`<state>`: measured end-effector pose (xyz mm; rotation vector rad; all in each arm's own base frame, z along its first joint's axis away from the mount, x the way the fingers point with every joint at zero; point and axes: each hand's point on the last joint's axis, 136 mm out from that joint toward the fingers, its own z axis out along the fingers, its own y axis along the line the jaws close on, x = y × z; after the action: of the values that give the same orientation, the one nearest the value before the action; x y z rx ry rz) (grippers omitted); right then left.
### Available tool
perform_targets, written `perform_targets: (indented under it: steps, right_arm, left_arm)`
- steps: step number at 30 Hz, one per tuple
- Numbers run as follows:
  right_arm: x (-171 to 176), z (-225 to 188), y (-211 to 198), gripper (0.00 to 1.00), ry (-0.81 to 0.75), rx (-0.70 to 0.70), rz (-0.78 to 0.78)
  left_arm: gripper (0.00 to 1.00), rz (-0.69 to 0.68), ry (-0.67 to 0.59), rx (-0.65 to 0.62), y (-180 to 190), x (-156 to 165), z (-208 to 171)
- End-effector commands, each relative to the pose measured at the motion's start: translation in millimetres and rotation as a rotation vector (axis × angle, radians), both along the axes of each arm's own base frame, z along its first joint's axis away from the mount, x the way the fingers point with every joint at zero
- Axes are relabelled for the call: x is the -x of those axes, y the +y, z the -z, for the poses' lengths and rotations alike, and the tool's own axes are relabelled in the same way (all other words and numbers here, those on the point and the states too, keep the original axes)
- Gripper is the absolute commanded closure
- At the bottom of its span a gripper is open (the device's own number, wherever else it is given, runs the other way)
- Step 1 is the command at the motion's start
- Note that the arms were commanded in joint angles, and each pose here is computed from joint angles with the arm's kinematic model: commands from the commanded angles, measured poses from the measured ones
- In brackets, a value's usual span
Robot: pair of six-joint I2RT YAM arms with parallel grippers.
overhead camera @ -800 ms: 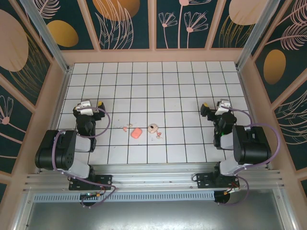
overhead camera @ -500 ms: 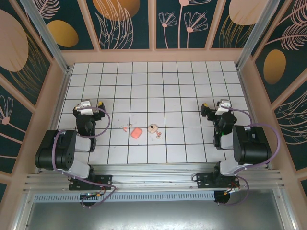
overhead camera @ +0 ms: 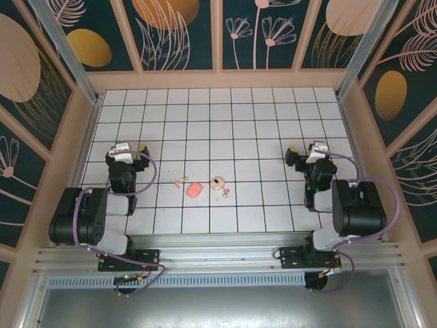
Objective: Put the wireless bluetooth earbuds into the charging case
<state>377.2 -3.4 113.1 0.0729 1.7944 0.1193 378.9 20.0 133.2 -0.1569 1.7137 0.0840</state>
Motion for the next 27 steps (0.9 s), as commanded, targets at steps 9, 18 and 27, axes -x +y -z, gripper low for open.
perform_targets:
  steps: [9, 18, 27]
  right_arm:
    - [-13.0, -54.0, 49.4, 0.01, 0.409, -0.159, 0.011]
    - [48.1, -55.9, 171.2, 0.18, 0.654, -0.142, -0.22]
    - [82.9, -33.2, 257.0, 0.22, 0.827, 0.224, -0.536]
  left_arm:
    - [0.26, 0.042, 0.101, 0.36, -33.2, -28.2, -65.7]
    - [0.34, 0.274, 0.467, 0.365, -132.7, -27.5, -54.6]
    - [0.33, 0.262, 0.677, 0.328, -128.5, 12.0, -9.6]
